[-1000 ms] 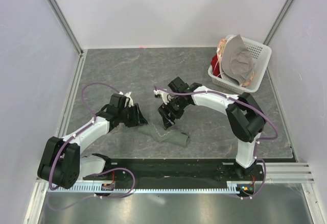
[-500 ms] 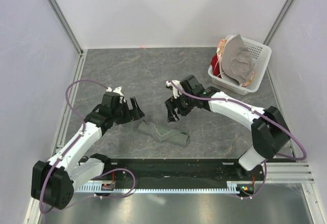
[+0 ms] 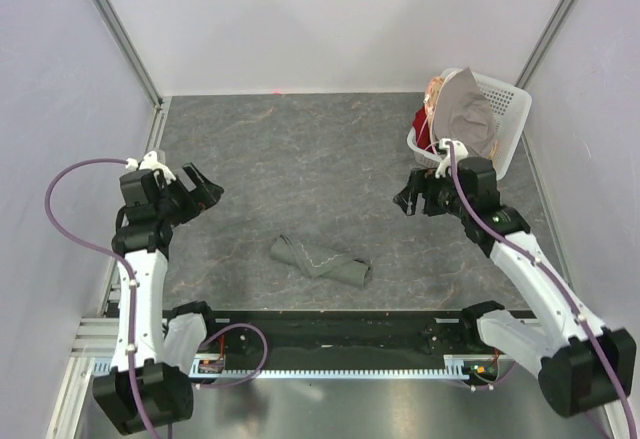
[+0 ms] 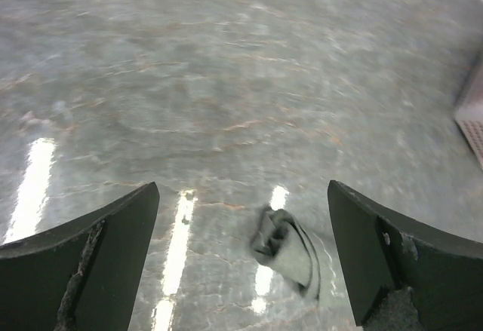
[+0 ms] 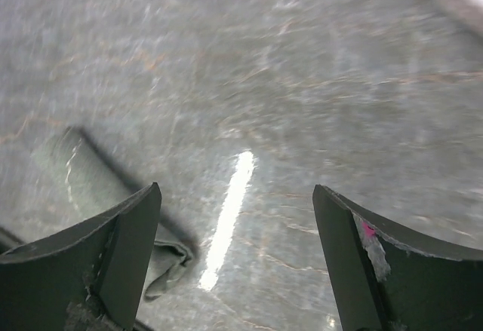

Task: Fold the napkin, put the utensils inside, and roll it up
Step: Roll the napkin with the utensil

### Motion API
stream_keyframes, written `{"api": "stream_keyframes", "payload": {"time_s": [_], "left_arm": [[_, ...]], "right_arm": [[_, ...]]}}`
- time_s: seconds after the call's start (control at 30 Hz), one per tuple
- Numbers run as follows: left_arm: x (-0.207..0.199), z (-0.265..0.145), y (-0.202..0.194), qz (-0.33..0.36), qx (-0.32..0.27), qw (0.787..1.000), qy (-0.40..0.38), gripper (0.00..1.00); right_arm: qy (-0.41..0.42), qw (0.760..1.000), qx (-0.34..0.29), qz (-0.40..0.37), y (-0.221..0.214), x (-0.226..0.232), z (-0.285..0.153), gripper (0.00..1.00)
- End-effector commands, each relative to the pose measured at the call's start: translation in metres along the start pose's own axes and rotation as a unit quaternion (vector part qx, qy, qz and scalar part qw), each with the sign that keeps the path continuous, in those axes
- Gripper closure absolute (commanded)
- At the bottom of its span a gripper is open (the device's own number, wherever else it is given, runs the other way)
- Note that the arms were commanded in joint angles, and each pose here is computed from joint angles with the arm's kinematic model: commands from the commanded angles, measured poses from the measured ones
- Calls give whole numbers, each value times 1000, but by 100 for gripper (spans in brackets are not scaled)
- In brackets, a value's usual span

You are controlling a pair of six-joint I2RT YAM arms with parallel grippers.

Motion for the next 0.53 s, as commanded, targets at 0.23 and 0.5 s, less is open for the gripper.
{"api": "stream_keyframes", "payload": {"time_s": [0.23, 0.5], "left_arm": [[-17, -22, 4, 89, -74, 992, -55, 0], [-17, -26, 5, 97, -87, 990, -52, 0]], "right_arm": [[-14, 997, -76, 3, 7, -12, -12, 9], [-7, 997, -73, 4, 1, -13, -8, 9]]}}
Point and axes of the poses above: each gripper's point midway between its finger pads, its own z axis out along the fingers, its own x axis along the line the jaws close on, y = z × x, the point moved 3 cm from there along -z, back along the fingers, and after that the axes turned 14 degrees about z, right-handed, at the moved point
